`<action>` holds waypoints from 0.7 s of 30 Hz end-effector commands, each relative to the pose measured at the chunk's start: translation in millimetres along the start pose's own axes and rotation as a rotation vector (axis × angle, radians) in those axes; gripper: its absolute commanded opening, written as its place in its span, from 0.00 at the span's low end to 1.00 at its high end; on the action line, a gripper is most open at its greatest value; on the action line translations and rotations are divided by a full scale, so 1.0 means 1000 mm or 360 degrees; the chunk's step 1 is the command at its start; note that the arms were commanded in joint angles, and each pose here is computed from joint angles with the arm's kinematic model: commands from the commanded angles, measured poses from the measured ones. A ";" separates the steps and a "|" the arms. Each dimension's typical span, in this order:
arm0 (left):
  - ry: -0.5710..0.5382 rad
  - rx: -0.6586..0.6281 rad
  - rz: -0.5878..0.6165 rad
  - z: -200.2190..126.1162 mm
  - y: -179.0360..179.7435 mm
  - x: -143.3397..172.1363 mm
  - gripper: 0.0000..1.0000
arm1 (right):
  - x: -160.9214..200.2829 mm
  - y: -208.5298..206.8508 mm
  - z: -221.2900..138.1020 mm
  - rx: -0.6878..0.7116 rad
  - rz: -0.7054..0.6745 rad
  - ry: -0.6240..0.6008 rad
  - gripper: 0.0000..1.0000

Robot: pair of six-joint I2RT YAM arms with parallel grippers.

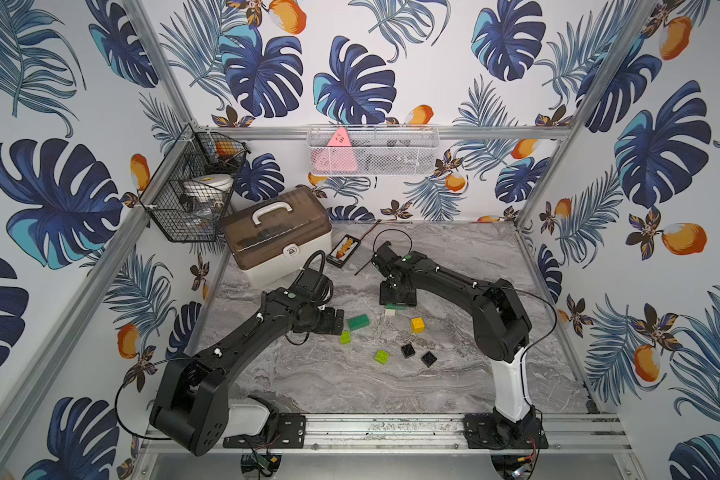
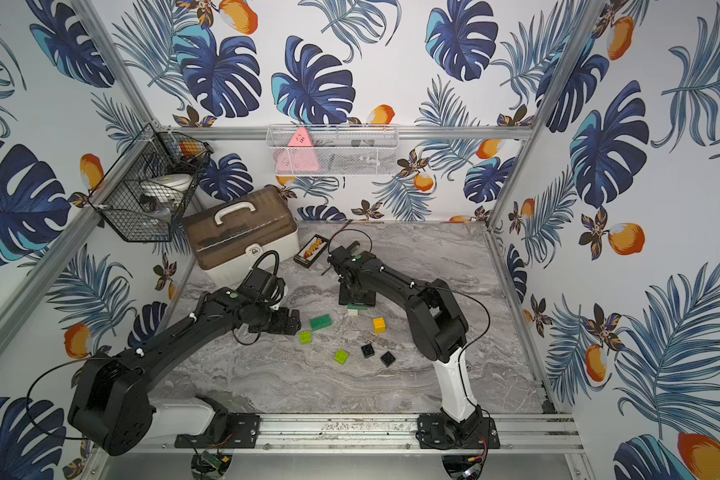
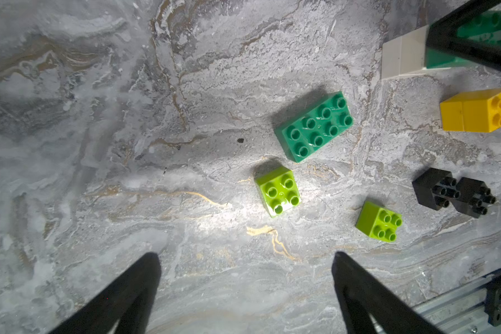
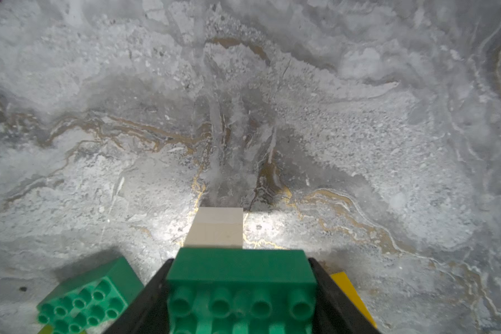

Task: Assemble a giraffe with lego
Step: Assemble the lego brick with the lego brick.

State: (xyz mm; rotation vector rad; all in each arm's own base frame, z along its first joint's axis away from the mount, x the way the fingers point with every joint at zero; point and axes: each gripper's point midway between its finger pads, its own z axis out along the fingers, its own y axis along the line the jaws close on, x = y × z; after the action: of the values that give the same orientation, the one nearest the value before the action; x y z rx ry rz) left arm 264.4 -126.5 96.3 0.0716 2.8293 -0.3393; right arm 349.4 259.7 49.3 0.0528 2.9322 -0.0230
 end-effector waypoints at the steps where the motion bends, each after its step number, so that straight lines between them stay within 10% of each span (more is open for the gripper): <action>1: -0.0014 -0.0014 -0.0016 0.000 0.001 -0.002 0.97 | 0.027 -0.016 0.018 0.0142 -0.0056 0.0204 0.25; 21: 0.0006 -0.0063 -0.0033 0.003 0.005 -0.003 0.97 | 0.024 -0.026 0.026 0.0160 -0.0441 0.0202 0.25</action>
State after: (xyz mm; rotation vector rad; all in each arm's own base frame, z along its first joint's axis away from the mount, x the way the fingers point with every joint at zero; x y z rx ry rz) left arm 266.6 -124.4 91.8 0.0512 2.8435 -0.3095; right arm 354.5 257.4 46.3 -0.2175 2.9307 -0.0593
